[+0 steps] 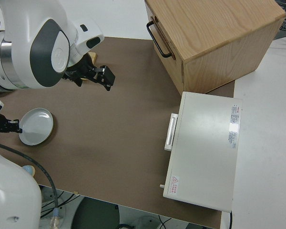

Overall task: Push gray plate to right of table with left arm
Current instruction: 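Continue pushing the gray plate with the left gripper toward the toaster oven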

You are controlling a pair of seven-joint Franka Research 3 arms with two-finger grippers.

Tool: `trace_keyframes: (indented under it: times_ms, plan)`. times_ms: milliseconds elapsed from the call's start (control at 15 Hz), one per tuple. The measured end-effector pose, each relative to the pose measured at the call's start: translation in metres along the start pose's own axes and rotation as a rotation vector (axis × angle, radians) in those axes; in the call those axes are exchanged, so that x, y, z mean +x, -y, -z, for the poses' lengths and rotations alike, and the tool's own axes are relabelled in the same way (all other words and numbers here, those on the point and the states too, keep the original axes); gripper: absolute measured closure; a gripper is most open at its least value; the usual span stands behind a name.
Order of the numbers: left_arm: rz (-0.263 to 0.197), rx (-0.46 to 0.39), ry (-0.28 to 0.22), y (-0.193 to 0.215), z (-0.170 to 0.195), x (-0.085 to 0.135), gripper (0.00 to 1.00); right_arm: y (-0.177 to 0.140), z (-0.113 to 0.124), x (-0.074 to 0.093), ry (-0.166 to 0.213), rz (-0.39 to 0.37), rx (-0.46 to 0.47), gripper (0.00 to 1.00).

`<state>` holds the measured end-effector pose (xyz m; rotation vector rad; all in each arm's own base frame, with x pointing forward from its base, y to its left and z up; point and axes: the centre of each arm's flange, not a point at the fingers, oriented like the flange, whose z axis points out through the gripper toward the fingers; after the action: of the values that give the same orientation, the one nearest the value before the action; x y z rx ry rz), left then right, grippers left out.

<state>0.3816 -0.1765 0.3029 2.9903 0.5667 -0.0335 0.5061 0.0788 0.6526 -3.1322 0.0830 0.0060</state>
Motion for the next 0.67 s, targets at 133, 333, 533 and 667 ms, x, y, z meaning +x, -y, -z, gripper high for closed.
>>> trace_keyframes:
  times_ms: [133,333,533,667]
  plan:
    - [0.019,-0.006,-0.005,-0.011,-0.001,-0.009,0.96,0.0,0.0,0.0,0.0,0.0,0.0,0.0]
    - [0.034,-0.013,-0.004,-0.032,-0.004,-0.024,0.96,0.0,0.0,0.0,0.0,0.0,0.0,0.0]
    - [0.024,-0.019,0.004,-0.052,-0.007,-0.032,0.96,0.0,0.0,0.0,0.0,0.0,0.0,0.0]
    - [0.028,-0.031,0.014,-0.061,-0.008,-0.034,0.96,0.0,0.0,0.0,0.0,0.0,0.0,0.0]
